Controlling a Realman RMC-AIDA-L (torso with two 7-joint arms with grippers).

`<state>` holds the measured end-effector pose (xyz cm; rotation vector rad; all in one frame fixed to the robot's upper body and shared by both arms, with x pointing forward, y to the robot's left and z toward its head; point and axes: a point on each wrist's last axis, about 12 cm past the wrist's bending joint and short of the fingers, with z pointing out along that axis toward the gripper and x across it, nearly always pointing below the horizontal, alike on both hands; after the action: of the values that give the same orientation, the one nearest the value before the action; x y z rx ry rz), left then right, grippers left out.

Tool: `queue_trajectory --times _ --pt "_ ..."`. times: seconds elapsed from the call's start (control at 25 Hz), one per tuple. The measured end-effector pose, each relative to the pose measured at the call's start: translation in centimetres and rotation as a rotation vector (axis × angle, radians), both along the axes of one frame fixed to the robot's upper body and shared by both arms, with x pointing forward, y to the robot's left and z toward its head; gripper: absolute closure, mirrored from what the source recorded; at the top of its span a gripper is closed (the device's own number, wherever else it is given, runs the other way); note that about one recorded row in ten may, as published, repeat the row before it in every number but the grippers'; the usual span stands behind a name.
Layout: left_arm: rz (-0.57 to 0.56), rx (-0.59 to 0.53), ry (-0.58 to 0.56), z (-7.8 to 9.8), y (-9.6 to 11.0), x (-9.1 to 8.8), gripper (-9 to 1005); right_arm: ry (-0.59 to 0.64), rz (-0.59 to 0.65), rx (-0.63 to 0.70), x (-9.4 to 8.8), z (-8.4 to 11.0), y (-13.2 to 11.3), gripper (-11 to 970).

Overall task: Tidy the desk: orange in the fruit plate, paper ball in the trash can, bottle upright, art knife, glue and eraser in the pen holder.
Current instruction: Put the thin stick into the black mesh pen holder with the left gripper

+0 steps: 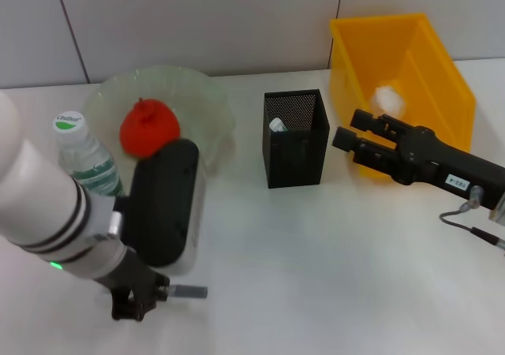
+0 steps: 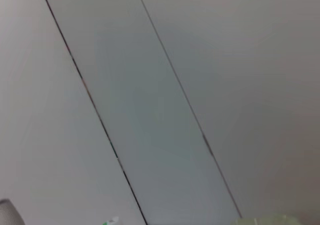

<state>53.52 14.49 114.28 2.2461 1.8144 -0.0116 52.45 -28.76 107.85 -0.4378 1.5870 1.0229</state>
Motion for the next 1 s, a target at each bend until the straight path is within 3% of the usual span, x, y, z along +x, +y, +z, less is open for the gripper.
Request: queue_trajectory --times 0.32,0.56,1.0 --pt "0.013 -0.148 -0.038 2.6 0.5 0.9 870 0.000 -0.068 0.004 -0.7 -0.2 -1.7 226" --pt "0.019 -0.192 -0.085 4.2 0.5 1.3 870 -0.013 -0.092 -0.005 -0.9 -0.3 -2.2 226" --pt "-0.081 -0.217 -0.218 9.1 -0.4 -0.3 871 -0.034 -0.103 -0.002 -1.1 -0.4 -2.0 226"
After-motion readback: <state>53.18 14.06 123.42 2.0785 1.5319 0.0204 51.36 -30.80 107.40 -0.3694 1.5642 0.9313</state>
